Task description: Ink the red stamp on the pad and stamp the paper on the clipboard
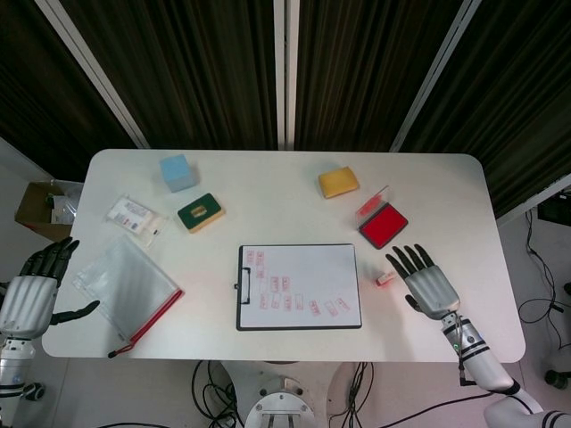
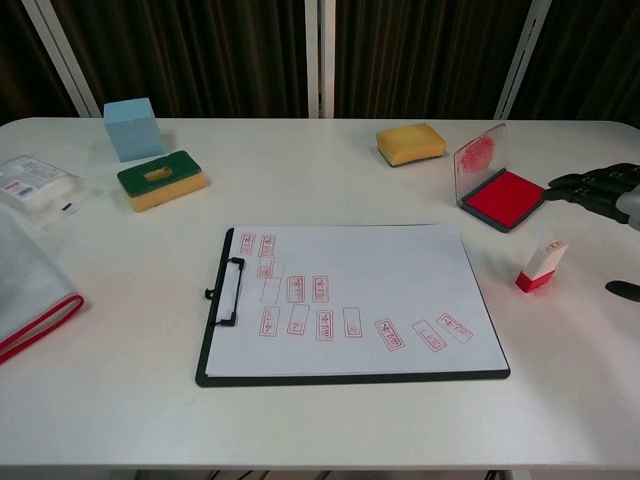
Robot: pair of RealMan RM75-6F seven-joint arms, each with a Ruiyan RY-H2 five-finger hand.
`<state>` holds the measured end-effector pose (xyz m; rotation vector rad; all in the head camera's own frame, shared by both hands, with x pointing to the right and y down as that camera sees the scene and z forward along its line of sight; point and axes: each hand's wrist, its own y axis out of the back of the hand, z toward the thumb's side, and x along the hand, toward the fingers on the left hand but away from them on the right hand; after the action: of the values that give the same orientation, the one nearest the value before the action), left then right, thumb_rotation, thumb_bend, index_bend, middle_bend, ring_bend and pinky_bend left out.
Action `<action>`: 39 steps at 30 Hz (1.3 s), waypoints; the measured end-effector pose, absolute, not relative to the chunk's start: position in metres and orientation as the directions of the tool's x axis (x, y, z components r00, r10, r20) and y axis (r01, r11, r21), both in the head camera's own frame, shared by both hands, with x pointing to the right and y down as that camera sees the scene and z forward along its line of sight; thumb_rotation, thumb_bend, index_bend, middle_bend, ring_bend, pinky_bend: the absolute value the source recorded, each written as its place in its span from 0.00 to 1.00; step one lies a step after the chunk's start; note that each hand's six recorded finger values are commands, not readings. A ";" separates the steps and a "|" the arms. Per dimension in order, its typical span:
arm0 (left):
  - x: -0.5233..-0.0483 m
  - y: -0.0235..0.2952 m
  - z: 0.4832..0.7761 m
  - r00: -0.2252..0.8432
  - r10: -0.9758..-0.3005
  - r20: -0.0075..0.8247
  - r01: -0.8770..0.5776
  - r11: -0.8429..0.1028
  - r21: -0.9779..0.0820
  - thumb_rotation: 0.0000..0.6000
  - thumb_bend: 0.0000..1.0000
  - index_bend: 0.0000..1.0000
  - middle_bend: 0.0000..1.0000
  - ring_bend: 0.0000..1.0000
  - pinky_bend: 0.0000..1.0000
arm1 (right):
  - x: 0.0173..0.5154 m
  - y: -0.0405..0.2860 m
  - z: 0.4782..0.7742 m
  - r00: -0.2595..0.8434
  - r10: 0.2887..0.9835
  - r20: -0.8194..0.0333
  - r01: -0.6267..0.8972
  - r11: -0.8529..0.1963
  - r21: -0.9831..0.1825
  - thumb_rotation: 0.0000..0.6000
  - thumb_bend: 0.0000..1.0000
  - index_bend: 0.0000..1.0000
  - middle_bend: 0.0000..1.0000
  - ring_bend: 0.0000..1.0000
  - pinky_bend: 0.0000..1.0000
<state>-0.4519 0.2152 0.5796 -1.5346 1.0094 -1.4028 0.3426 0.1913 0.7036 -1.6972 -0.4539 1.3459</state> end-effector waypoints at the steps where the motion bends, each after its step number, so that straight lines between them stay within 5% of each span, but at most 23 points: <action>1: -0.453 0.215 0.580 0.063 -0.934 0.353 -0.037 -0.355 -0.934 0.72 0.09 0.04 0.06 0.10 0.18 | 0.340 0.191 0.706 0.343 0.739 -0.580 -0.235 -0.530 -0.815 1.00 0.20 0.00 0.05 0.00 0.00; 11: -0.456 0.217 0.582 0.057 -0.931 0.361 -0.039 -0.363 -0.931 0.72 0.09 0.04 0.06 0.10 0.18 | 0.328 0.183 0.729 0.340 0.765 -0.547 -0.207 -0.506 -0.837 1.00 0.22 0.17 0.24 0.00 0.00; 26: -0.457 0.218 0.582 0.060 -0.928 0.367 -0.041 -0.370 -0.928 0.71 0.09 0.04 0.06 0.10 0.18 | 0.316 0.180 0.738 0.372 0.786 -0.493 -0.147 -0.474 -0.868 1.00 0.24 0.40 0.36 0.00 0.00; 39: -0.459 0.219 0.583 0.056 -0.928 0.368 -0.044 -0.370 -0.928 0.72 0.09 0.04 0.06 0.10 0.18 | 0.315 0.184 0.742 0.368 0.794 -0.484 -0.142 -0.466 -0.873 1.00 0.26 0.50 0.45 0.03 0.00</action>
<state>-0.4588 0.2186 0.5828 -1.5462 1.0101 -1.4190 0.3153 0.1836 0.7415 -1.6943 -0.5834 1.2552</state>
